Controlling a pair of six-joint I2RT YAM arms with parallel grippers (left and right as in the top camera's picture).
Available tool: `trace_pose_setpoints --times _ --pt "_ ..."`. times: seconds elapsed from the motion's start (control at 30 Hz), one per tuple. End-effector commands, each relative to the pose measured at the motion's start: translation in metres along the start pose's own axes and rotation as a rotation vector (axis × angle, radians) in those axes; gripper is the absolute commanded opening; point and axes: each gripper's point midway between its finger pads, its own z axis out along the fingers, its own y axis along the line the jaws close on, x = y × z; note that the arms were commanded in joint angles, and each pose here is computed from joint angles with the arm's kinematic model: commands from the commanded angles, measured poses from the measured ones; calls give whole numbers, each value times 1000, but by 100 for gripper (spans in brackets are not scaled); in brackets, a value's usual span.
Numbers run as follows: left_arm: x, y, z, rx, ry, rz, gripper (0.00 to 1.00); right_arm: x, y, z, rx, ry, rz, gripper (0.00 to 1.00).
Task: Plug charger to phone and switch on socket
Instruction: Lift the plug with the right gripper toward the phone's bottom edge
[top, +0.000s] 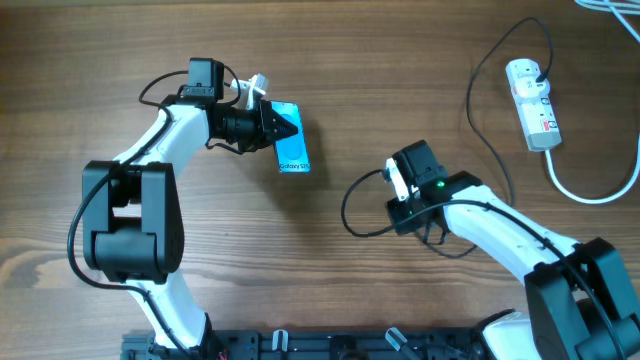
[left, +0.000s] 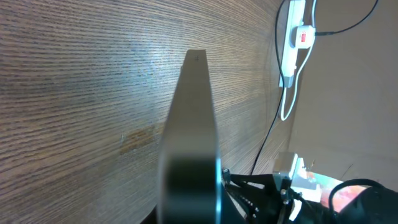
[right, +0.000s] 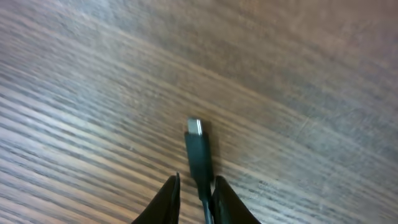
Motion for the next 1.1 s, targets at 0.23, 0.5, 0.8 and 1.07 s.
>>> trace_pose_setpoints --times 0.23,0.5,0.8,1.07 --pt "1 -2 0 21 10 17 4 -3 -1 1 0 -34 10 22" --pt "1 -2 0 21 10 17 4 -9 -1 2 0 -56 8 22" --pt "1 -2 0 21 10 17 4 8 10 17 -69 37 13 11" --pt "2 -5 0 42 14 20 4 6 21 15 -132 33 15 4"
